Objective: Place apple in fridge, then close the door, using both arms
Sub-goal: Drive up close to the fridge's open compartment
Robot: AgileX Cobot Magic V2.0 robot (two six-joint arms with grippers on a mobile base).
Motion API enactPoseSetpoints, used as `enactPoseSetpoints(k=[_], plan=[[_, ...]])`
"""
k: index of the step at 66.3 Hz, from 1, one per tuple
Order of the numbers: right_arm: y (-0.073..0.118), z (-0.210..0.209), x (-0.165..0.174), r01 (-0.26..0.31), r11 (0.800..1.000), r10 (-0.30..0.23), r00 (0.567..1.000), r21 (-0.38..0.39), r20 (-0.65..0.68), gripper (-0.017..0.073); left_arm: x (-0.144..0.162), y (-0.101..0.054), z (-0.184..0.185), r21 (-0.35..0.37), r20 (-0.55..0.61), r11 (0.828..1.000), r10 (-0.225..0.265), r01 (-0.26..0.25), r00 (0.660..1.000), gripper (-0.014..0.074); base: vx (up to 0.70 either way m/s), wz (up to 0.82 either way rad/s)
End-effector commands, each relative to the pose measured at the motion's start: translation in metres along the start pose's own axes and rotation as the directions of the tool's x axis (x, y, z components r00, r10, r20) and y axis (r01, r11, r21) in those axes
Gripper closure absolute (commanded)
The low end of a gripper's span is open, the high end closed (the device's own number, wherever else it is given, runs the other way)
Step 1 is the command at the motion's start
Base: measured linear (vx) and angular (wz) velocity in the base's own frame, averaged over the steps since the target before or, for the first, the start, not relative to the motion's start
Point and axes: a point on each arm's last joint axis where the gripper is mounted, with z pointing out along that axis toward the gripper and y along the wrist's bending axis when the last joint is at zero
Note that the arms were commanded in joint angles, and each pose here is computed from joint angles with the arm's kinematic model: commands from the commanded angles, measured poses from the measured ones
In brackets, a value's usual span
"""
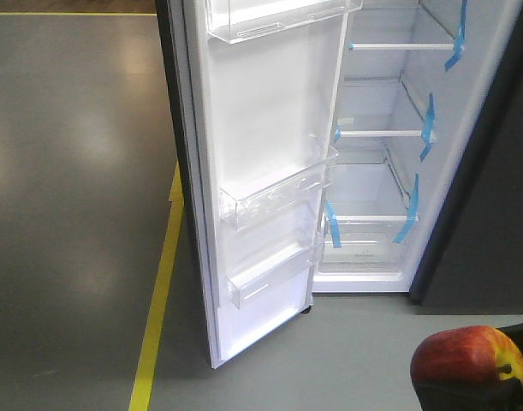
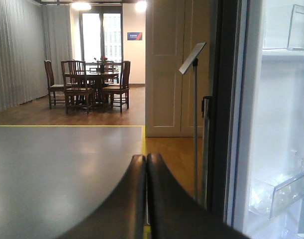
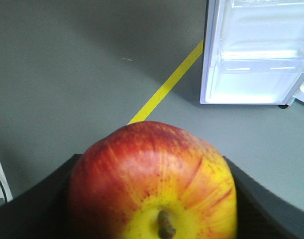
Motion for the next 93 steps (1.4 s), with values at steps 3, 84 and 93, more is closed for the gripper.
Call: enactPoseSetpoints(k=[3,84,93], plan=[[0.0021,-0.0062,-0.0108,0.008,1.000,-0.007,0.996,-0.006,0.086,0.0373,0.0023,0.0001,-0.0010,0.009,0.058,1.000,-0.017,0.017,0.998,0.0599,0.09,-0.02],[0.0021,-0.0062,-0.0108,0.008,1.000,-0.007,0.996,-0.006,0.086,0.0373,0.0023,0.0001,-0.0010,0.009,0.058,1.000,-0.017,0.017,0.998,0.0599,0.08,0.00],[0.0021,-0.0062,-0.0108,0.008,1.000,-0.007,0.996,-0.006,0.086,0.0373,0.0023,0.0001,-0.0010,0.009,0.058,1.000,-0.017,0.017,0.998,0.0599,0.07,0.01]])
